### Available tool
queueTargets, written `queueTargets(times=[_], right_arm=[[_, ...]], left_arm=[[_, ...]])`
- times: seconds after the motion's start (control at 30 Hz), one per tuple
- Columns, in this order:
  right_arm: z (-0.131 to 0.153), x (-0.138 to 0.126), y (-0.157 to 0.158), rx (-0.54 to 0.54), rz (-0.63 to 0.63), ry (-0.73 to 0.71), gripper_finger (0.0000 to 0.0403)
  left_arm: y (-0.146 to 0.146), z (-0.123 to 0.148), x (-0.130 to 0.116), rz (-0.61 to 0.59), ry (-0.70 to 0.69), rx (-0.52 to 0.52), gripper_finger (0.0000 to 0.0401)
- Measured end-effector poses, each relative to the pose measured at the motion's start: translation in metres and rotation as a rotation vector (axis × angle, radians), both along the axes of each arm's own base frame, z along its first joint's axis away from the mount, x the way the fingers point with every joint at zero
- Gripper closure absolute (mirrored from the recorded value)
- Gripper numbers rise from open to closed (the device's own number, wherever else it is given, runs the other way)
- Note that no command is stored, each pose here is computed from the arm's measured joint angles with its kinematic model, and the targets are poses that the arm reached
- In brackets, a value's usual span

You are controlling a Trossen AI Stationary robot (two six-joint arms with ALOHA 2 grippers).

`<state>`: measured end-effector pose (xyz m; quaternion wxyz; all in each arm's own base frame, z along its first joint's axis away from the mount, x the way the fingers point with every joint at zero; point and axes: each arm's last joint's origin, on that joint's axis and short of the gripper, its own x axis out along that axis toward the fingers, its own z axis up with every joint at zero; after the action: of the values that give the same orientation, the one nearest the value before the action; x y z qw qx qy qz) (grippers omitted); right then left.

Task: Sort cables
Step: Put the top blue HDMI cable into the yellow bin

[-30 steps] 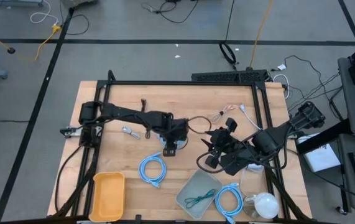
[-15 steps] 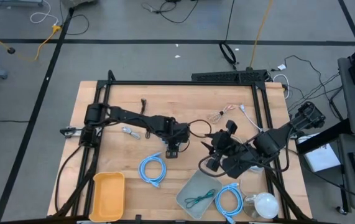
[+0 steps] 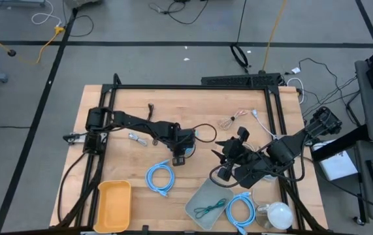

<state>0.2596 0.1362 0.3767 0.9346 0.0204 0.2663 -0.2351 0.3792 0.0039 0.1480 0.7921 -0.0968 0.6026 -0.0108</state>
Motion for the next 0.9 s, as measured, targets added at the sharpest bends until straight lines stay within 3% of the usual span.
queueTargets(times=[0.27,0.53,0.63,0.9], right_arm=[[0.0,0.0,0.0,-0.024,0.015,0.015,0.0269],[0.003,-0.003,-0.003,-0.074,0.016,0.016,0.0269],[0.003,-0.003,-0.003,-0.09,0.021,0.021,0.0269],[0.003,-0.002,-0.005,-0.128,0.013,0.027,0.0269]], left_arm=[[-0.01,0.076,-0.044,0.036,0.044,-0.118,0.0366],[-0.043,0.164,-0.111,0.074,-0.039,-0.407,0.0366],[-0.059,0.182,-0.132,0.082,-0.025,-0.51,0.0366],[-0.124,0.205,-0.173,-0.005,0.184,-0.78,0.0366]])
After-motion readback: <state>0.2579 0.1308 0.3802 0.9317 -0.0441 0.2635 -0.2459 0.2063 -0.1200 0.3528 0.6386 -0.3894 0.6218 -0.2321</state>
